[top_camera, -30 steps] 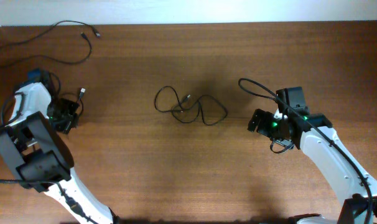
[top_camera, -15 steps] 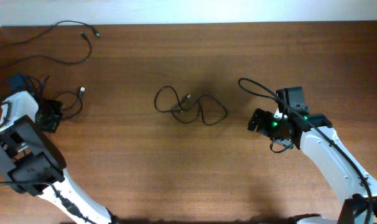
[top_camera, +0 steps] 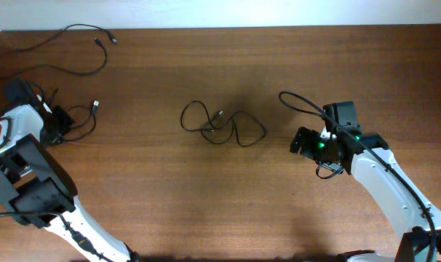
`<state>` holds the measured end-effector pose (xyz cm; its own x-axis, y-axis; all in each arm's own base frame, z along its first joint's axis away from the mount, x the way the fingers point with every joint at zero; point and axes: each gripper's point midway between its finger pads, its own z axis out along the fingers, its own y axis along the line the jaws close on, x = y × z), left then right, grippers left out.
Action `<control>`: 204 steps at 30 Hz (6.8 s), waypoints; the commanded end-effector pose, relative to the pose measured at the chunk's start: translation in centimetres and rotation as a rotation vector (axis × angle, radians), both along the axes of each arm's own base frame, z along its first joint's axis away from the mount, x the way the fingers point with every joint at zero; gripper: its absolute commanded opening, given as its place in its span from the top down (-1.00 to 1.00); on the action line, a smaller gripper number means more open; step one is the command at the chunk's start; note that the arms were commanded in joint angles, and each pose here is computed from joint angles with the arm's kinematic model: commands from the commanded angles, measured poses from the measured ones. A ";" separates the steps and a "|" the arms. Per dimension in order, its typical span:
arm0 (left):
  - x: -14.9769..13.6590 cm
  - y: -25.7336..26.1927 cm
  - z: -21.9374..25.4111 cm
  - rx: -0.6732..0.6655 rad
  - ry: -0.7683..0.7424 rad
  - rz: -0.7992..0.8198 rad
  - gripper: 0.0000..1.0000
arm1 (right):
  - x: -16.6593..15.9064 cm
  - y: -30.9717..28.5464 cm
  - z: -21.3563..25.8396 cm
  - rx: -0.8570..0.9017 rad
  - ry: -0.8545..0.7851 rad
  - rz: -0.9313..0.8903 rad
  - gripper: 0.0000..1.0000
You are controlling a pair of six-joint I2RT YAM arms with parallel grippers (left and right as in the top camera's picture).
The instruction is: Untangle cables
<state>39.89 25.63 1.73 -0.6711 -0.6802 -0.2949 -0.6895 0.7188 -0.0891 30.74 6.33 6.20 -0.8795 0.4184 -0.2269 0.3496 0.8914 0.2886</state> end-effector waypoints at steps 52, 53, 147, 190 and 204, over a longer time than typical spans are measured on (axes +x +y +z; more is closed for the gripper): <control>6.0 13.7 5.4 0.749 0.182 -0.508 0.43 | -0.2 -0.2 -0.4 -0.014 0.004 0.002 -0.97; 5.9 13.8 5.3 0.746 0.185 -0.506 0.36 | -0.2 -0.3 -0.4 -0.014 0.004 0.001 -0.97; 2.6 -41.3 21.1 -0.164 -0.566 -0.881 1.00 | -0.6 -0.3 -0.5 -0.016 0.022 0.002 -0.97; -8.0 -49.4 38.2 -0.519 -1.032 -1.212 1.00 | 1.4 7.0 4.5 0.470 -0.146 0.256 -0.70; -9.9 -50.5 39.4 -0.510 -1.125 -1.417 1.00 | 0.4 4.1 7.6 0.748 -0.162 0.227 -0.82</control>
<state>30.64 -24.67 39.98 -0.4438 -0.0240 -0.8958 0.8034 0.4322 -0.4096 32.16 7.77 13.64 -0.9016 0.4281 -0.0612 0.1706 0.4821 0.8594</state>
